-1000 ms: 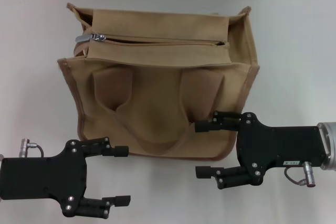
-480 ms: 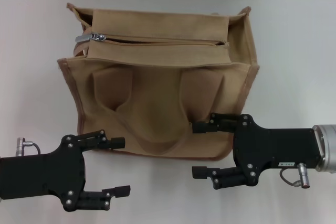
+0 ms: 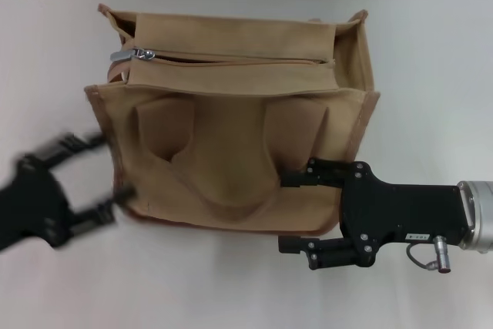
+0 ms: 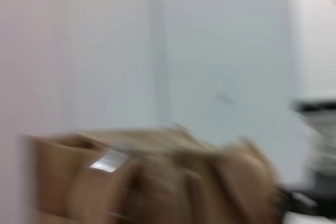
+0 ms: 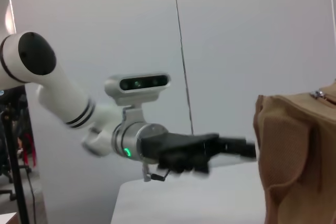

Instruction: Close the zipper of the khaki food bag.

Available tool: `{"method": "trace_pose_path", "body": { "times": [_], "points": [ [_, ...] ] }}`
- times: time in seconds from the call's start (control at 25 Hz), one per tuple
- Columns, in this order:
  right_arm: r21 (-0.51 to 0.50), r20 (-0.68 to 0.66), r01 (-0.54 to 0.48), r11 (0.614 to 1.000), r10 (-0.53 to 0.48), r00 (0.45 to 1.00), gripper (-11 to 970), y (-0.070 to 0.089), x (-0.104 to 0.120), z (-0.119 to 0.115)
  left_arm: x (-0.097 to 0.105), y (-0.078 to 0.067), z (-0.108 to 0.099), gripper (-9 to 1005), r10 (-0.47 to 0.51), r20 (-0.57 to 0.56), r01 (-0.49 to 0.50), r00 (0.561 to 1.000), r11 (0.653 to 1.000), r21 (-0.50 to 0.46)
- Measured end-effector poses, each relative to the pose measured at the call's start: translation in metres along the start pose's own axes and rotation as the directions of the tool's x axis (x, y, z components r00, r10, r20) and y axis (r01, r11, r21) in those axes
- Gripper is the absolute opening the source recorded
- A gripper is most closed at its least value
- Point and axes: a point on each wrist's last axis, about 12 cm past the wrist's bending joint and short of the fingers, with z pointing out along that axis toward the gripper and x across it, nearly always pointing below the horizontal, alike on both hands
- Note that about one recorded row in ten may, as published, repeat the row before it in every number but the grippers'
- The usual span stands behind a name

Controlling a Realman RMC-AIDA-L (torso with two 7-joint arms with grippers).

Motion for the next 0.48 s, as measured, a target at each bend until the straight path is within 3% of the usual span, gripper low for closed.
{"method": "trace_pose_path", "body": {
  "times": [0.08, 0.24, 0.48],
  "points": [
    [0.011, 0.011, 0.000, 1.000, -0.001, 1.000, 817, 0.000, 0.001, 0.001, 0.000, -0.003, -0.012, 812, 0.031, 0.092, -0.017, 0.995, 0.988, -0.151],
    [0.030, 0.036, 0.012, 0.999, -0.014, 0.999, 817, 0.000, 0.001, 0.002, 0.004, 0.000, -0.013, 812, 0.091, 0.154, -0.037, 0.984, 0.947, -0.319],
    [0.043, 0.055, 0.042, 0.998, -0.044, 0.997, 816, -0.001, 0.000, 0.004, 0.013, 0.016, 0.013, 812, 0.084, 0.095, -0.047, 0.992, 0.939, -0.340]
  ]
}}
